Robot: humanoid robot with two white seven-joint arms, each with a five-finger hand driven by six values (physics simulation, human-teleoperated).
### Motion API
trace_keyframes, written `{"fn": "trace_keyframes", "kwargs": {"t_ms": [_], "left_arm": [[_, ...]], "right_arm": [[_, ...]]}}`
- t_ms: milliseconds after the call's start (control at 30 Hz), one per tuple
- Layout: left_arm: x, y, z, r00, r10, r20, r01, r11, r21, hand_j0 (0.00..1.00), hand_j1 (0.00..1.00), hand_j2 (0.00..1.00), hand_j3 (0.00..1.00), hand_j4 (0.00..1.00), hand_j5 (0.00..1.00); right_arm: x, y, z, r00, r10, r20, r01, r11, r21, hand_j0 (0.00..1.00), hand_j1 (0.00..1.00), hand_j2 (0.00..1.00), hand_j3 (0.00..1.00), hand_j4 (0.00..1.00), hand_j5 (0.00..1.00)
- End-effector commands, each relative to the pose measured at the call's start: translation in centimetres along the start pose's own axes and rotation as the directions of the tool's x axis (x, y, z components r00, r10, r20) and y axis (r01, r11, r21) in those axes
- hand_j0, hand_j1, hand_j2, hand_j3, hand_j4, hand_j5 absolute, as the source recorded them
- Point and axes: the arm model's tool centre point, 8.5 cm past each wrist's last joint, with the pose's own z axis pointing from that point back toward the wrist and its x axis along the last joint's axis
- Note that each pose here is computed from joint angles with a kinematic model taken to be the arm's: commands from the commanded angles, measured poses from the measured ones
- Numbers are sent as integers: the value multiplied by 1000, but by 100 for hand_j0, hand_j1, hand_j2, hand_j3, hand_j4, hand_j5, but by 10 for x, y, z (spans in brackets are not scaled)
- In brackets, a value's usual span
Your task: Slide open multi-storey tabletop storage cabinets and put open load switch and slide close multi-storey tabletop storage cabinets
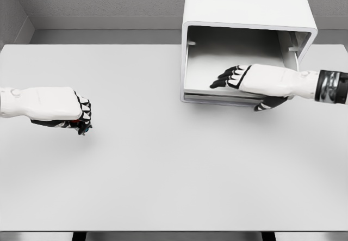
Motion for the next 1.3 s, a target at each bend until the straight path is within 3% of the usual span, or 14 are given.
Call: {"fn": "trace_keyframes", "kwargs": {"t_ms": [0, 533, 767, 800, 833, 1267], "left_arm": [[0, 0, 1, 1000, 5, -2, -5, 1000, 3, 32, 32, 32, 32, 32, 32], [0, 1, 1, 1000, 4, 0, -4, 1000, 4, 32, 32, 32, 32, 32, 32], [6, 6, 0, 1000, 4, 22, -4, 1000, 20, 32, 32, 32, 32, 32, 32], [5, 11, 5, 999, 19, 27, -20, 999, 43, 32, 32, 32, 32, 32, 32], [2, 12, 17, 1000, 26, 4, -26, 999, 38, 32, 32, 32, 32, 32, 32], [3, 23, 20, 999, 46, 27, -48, 995, 83, 32, 32, 32, 32, 32, 32]], "right_arm": [[0, -3, 3, 1000, 2, -4, -2, 1000, -6, 100, 100, 100, 100, 100, 100], [6, 2, 13, 1000, 10, -6, -10, 1000, 0, 100, 100, 100, 100, 100, 100], [-2, -22, 33, 998, 27, -56, -31, 996, -84, 100, 100, 100, 100, 100, 100], [-1, -23, 34, 999, 16, -47, -20, 995, -95, 100, 100, 100, 100, 100, 100], [0, -24, 41, 998, 23, -57, -29, 995, -94, 100, 100, 100, 100, 100, 100], [9, -6, 60, 997, 25, -73, -27, 999, -37, 100, 100, 100, 100, 100, 100]]}}
